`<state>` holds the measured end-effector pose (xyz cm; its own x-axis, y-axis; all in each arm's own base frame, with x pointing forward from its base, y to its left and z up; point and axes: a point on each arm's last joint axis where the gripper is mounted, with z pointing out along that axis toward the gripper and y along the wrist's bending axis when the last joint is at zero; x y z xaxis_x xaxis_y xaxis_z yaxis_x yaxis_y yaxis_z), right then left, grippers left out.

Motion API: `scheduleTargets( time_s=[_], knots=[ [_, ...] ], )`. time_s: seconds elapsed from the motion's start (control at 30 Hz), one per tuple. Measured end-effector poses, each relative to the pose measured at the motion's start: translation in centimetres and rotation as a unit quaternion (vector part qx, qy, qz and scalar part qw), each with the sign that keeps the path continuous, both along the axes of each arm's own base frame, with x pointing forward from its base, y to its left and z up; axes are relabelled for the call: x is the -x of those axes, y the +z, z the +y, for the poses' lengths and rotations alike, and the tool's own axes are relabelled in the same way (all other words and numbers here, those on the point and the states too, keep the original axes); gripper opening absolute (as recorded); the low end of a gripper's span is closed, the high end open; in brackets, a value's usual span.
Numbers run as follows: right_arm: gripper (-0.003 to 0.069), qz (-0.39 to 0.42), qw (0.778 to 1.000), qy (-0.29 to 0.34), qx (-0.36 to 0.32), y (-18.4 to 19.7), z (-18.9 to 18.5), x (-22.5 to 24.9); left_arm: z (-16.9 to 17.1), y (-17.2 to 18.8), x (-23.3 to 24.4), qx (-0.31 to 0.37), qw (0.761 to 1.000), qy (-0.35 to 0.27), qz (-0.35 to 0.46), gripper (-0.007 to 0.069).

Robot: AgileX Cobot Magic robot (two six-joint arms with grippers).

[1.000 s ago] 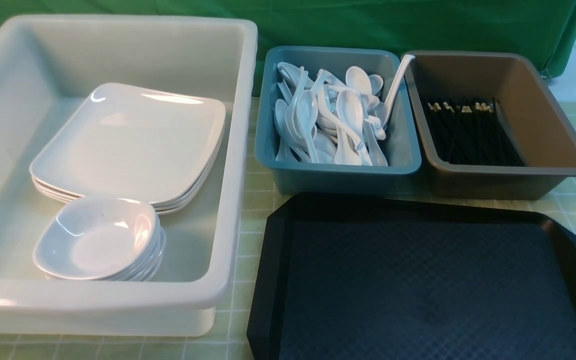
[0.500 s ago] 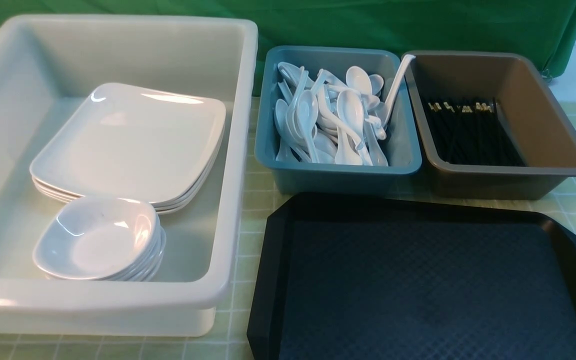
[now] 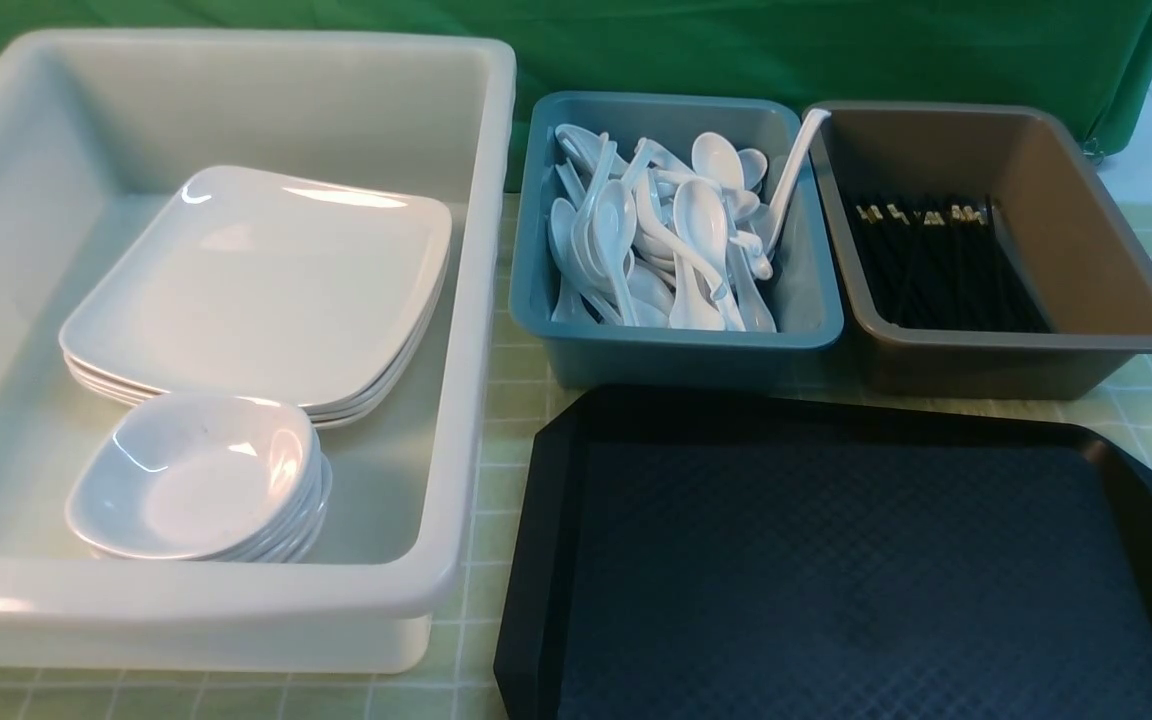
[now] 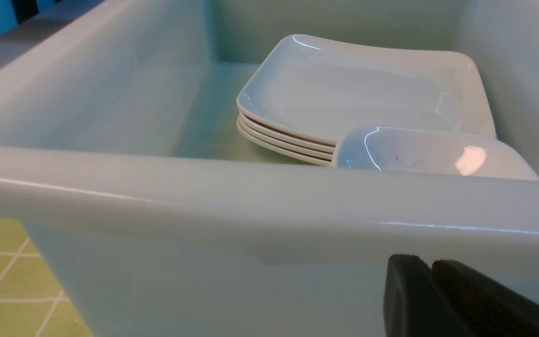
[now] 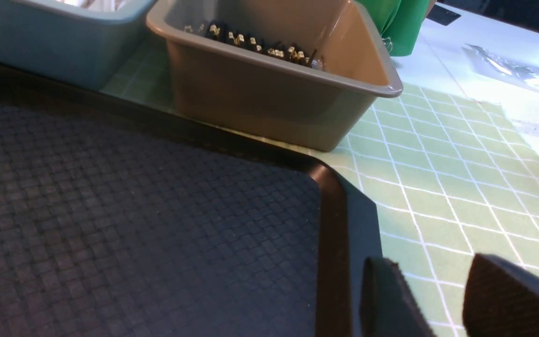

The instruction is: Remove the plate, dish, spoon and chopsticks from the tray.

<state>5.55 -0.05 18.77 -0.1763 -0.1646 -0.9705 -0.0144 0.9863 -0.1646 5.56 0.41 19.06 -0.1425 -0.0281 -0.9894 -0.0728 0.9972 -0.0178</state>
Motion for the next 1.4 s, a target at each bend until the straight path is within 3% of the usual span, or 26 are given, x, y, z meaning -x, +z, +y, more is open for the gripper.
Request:
scheduleTargets(
  time_s=[1.4],
  knots=[
    [0.0247,-0.001,1.000,0.000,0.000,0.02,0.00,0.00,0.00,0.00,0.00,0.003,1.000,0.000,0.000,0.0074]
  ],
)
